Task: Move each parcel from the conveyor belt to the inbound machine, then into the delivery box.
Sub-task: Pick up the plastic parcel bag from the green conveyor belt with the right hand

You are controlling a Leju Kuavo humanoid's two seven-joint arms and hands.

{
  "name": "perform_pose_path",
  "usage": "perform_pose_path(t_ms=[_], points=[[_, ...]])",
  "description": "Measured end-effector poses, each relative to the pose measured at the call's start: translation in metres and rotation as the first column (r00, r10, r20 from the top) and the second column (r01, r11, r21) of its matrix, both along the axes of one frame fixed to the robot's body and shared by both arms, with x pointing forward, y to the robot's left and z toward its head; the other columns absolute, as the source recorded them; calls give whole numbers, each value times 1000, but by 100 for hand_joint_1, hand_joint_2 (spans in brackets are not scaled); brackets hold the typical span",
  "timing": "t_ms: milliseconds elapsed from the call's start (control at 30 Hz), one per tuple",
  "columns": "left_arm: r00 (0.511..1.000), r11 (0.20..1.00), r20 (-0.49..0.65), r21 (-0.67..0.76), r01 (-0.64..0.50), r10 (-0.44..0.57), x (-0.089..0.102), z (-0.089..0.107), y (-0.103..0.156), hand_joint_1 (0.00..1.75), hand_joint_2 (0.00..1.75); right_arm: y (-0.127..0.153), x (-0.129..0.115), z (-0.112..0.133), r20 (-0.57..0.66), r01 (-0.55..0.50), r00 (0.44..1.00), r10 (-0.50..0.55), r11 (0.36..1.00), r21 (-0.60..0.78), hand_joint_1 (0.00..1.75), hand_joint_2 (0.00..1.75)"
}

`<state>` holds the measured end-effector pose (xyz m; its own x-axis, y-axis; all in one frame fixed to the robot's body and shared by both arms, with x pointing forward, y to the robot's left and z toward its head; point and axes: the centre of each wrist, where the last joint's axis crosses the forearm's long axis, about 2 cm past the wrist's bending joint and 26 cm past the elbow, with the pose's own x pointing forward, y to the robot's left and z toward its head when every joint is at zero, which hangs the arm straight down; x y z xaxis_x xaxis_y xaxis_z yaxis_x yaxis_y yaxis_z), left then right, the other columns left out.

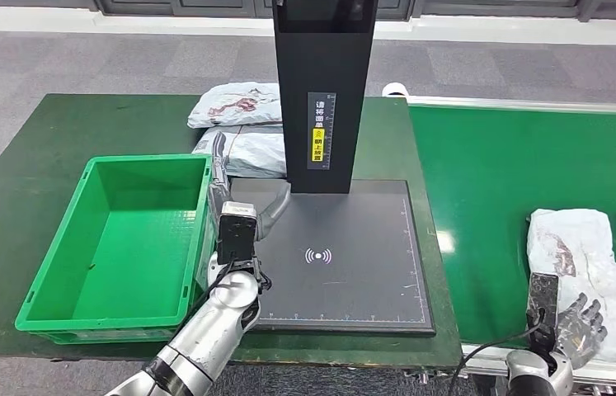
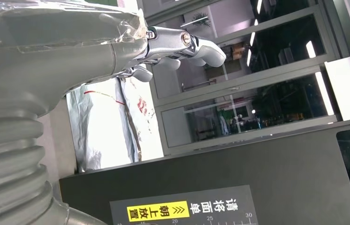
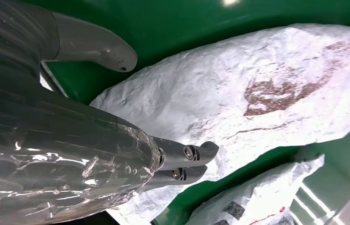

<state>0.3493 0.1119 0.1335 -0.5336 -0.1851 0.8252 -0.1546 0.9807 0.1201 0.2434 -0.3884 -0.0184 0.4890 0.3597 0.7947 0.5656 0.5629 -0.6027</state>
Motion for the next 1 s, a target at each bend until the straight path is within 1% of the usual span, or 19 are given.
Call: perform_pose_path(t_ms=[333, 400, 467, 567, 633, 1000], points=[[1000, 1000, -2, -5, -2, 2, 0, 0, 0, 0, 175, -1, -2, 0, -67, -11, 998, 10, 1000, -13, 0, 175], [1000, 1000, 0, 0, -4, 4, 0, 0, 0, 0, 175, -2, -5, -1, -110, -9, 994, 6, 1000, -25, 88, 175], [1000, 1000, 3, 5, -6, 6, -1, 0, 0, 0, 175, -2, -9, -3, -181, -24, 983, 21, 1000, -14, 175, 175], [1000, 1000, 2, 6, 1, -1, -1, 0, 0, 0, 175, -2, -13, -7, -323, -69, 943, 85, 996, 61, 175, 175], [1000, 1000, 0, 4, 5, -5, -1, -1, -1, 0, 175, -4, -13, -8, -375, -89, 920, 117, 992, 92, 175, 175], [1000, 1000, -3, 1, 5, -5, -2, -1, -3, 0, 175, -9, -16, -9, -414, -132, 897, 156, 987, 86, 175, 175]])
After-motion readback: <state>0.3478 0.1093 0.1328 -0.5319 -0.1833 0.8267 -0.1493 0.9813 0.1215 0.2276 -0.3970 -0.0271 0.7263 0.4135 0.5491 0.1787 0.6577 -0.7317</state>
